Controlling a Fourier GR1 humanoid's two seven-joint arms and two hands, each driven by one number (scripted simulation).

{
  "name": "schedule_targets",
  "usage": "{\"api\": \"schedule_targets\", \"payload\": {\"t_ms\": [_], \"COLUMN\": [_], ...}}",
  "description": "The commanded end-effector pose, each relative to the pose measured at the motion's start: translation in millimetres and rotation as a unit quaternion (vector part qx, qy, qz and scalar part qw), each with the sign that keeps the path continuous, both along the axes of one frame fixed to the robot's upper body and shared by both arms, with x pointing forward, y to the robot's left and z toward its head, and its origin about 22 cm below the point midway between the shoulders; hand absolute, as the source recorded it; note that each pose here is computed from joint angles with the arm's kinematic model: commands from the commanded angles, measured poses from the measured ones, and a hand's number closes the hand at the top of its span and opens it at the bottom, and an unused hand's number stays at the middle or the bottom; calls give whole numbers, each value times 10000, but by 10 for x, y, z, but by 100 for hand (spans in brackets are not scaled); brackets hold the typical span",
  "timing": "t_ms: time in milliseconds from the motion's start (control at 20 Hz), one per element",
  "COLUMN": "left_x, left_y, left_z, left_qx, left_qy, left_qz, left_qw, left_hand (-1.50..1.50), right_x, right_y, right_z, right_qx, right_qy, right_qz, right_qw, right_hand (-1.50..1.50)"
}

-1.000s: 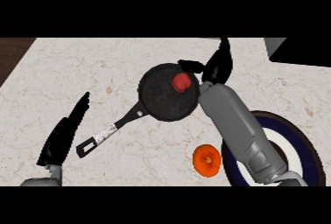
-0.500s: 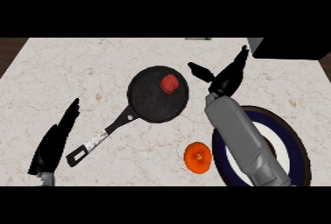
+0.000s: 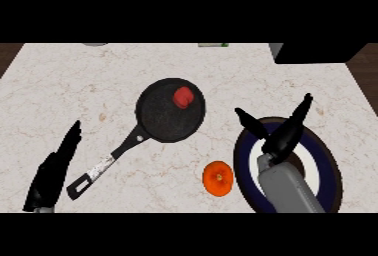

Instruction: Pick the bell pepper from the plate and place it in the pan

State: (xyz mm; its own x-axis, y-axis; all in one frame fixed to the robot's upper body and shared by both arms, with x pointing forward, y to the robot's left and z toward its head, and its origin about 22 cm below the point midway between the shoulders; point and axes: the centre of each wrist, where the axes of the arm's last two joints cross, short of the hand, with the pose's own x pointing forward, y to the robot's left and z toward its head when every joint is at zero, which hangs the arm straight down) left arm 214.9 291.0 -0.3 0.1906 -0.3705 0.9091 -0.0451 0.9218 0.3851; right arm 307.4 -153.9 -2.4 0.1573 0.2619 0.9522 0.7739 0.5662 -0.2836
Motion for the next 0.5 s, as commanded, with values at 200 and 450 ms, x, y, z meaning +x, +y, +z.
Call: {"api": "schedule_targets", "payload": {"t_ms": [200, 450], "left_x": [-5, 42], "left_y": [37, -152], "left_z": [141, 75], "left_qx": [44, -24], "left_qy": [97, 46], "left_qz": [-94, -126], "left_qw": [9999, 9999], "left_hand": [0, 0], "right_x": [-986, -1447], "right_y": [-438, -669], "right_z": [179, 344], "right_qx": [-131, -24], "right_qy": [-35, 53], "right_qz": [-141, -76], "right_qw": [9998, 10000], "right_hand": [-150, -150]}}
